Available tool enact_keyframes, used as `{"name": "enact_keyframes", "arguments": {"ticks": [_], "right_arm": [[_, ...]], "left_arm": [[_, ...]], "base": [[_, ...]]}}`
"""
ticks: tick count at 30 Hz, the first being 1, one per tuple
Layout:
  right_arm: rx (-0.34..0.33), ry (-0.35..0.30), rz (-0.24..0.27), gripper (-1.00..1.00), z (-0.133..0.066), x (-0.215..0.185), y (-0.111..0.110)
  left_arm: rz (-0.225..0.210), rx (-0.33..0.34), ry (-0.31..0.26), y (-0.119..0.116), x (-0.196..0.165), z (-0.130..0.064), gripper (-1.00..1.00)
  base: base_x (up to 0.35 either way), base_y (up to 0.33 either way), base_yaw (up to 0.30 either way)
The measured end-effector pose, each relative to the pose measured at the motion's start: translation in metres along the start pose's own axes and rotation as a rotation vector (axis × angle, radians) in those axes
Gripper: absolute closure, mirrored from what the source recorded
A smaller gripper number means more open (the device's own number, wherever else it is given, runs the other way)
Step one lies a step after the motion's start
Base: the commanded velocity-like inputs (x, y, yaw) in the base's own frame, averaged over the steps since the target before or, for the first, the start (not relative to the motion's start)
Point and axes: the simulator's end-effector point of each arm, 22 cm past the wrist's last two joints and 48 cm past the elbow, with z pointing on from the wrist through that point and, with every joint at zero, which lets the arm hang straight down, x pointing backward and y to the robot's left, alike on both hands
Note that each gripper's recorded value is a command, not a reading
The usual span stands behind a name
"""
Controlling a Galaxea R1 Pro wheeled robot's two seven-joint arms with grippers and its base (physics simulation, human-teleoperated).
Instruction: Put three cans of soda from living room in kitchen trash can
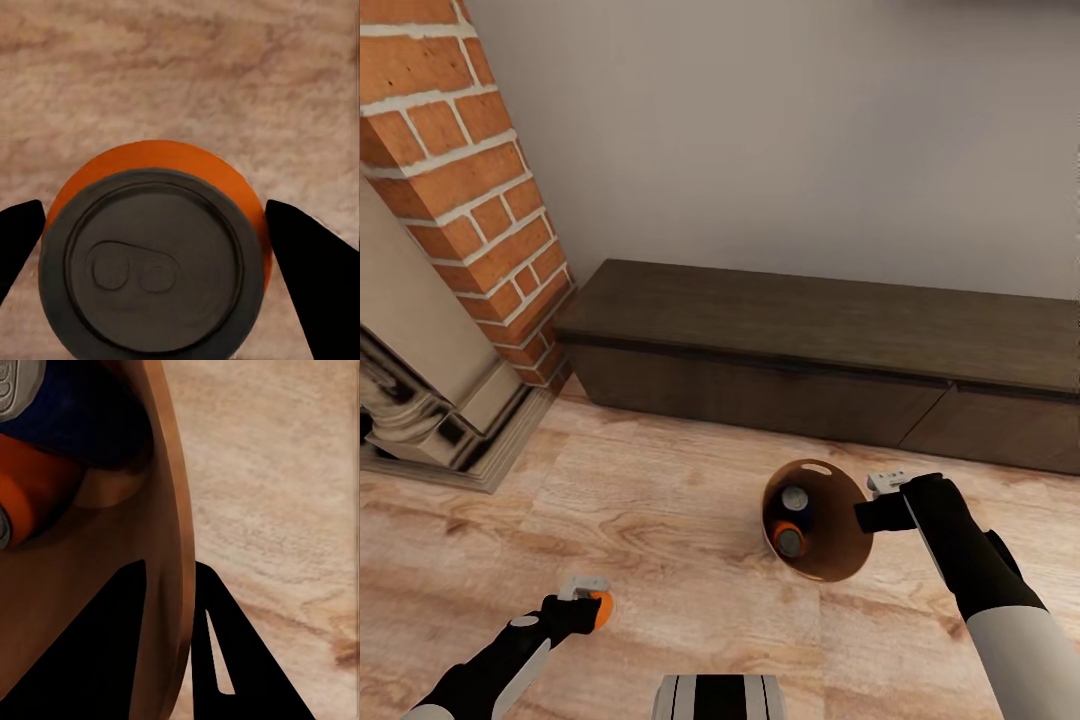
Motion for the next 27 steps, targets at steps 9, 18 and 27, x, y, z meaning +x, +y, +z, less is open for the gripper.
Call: {"name": "enact_keyframes", "arguments": {"ticks": [9, 18, 27], "right_arm": [[0.006, -0.036, -0.004, 1.0, -0.019, -0.011, 0.0], [0.012, -0.072, -0.007, 1.0, -0.038, -0.022, 0.0], [0.018, -0.114, -0.013, 1.0, -0.059, -0.035, 0.0]], "left_arm": [[0.003, -0.003, -0.036, 0.001, -0.018, -0.01, 1.0], [0.006, -0.005, -0.072, 0.001, -0.035, -0.021, 1.0], [0.009, -0.007, -0.109, 0.001, -0.053, -0.032, 1.0]], "base": [[0.0, 0.0, 0.0], [0.0, 0.0, 0.0], [0.0, 0.0, 0.0]]}}
